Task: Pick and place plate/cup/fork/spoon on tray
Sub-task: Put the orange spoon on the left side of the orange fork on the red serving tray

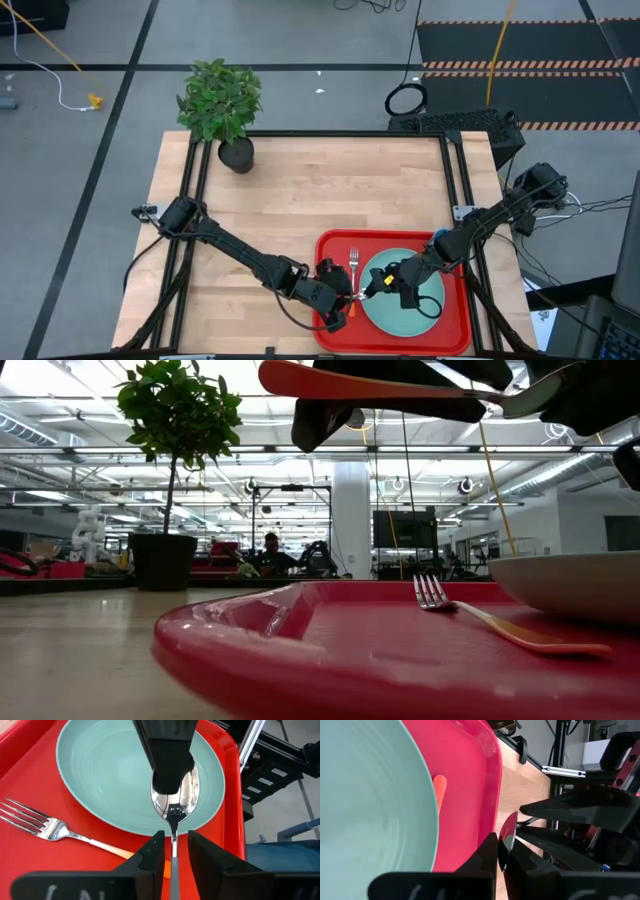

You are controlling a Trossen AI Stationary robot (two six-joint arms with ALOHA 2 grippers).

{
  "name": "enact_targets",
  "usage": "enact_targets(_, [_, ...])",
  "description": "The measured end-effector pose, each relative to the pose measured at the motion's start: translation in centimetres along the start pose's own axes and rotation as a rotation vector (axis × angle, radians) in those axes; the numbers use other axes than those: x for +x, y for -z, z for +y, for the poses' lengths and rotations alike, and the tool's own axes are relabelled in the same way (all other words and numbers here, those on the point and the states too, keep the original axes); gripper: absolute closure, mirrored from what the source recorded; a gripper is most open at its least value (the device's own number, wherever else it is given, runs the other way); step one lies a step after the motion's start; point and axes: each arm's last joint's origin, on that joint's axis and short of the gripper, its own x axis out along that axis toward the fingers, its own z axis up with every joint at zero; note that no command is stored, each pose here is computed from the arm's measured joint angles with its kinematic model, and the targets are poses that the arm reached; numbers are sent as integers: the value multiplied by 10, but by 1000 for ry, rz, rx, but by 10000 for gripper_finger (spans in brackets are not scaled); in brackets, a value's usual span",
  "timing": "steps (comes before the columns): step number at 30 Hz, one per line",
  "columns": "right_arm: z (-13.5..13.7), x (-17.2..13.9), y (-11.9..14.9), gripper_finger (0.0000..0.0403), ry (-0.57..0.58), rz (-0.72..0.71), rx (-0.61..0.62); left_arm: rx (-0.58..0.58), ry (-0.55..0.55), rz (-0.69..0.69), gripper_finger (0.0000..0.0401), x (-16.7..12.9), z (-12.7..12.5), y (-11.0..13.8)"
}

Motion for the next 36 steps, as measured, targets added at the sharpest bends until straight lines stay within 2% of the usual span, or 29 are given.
enact_targets(4, [0, 0, 0, 403, 0, 0, 1, -1, -14, -9, 303, 0, 1, -1])
enact_targets(8, [0, 0, 0, 403, 3, 11, 1, -4, -23, -5, 309, 0, 2, -1])
enact_targets(25, [1, 0, 1, 402, -2, 25, 8, 12, -35, 12, 383, 0, 4, 1])
enact_targets(31, [0, 0, 0, 365, 4, 20, 92, -18, -41, 11, 389, 1, 4, 1])
enact_targets(36, [1, -1, -11, 324, 19, -20, 215, -70, -48, 8, 386, 0, 4, 1])
